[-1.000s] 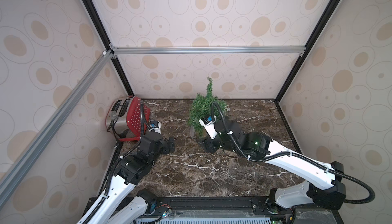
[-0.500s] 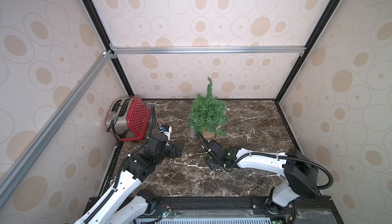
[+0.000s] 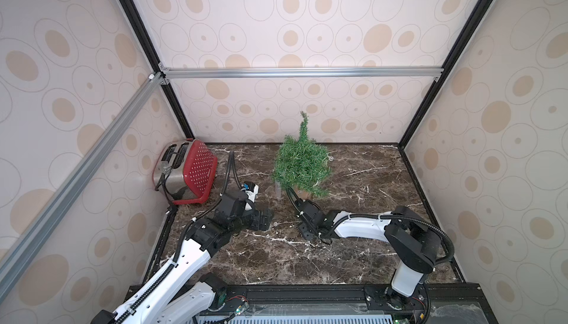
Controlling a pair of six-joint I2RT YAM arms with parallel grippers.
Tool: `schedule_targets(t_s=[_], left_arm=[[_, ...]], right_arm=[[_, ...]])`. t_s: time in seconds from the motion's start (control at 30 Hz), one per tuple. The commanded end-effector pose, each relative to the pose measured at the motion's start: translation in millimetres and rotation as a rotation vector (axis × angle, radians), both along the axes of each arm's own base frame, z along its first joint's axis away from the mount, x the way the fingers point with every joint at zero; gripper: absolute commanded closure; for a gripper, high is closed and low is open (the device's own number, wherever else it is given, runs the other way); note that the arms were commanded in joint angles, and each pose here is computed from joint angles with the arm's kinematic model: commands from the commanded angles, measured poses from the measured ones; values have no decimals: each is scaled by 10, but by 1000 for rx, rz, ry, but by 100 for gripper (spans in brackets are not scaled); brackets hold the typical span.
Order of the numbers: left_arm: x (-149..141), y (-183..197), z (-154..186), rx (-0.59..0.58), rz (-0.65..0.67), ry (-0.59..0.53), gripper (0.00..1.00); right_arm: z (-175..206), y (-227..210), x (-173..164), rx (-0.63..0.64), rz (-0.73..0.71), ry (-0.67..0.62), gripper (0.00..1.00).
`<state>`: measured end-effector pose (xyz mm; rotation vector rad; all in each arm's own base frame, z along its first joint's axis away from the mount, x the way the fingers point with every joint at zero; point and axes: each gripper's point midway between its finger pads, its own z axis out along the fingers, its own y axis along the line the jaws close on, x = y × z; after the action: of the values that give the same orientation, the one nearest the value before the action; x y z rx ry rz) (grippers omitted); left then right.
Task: Wrap string light around the christmas tree
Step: Pick up the light string from the center of the board.
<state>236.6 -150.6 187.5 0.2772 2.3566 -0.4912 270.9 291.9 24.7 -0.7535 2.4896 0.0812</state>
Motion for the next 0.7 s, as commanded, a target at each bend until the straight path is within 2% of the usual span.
schedule_targets(t_s=[0.0,0.07,0.17,0.3,0.47,0.53,0.67], left_arm=[[-44,-69,113,13,-80,-21,6],[-48,-81,88,29,-101,-18,6],[-38,-102,86,41,-128,-31,7],[-10,-117,144,53,-158,-87,7],[-22,-254,182,27,-257,-157,6],[-50,-360,207,-7,-321,-188,1],[-79,-474,326,-26,-415,-278,1]], right_arm=[[-107,-32,54,-45,-16,-1,44],[-167,-60,58,-78,-23,12,52],[-150,-64,39,-76,-28,14,76],[149,-47,0,-25,-22,-58,99],[717,80,-88,89,38,-158,100],[921,119,-121,128,66,-181,100],[1346,168,-214,206,138,-230,100]])
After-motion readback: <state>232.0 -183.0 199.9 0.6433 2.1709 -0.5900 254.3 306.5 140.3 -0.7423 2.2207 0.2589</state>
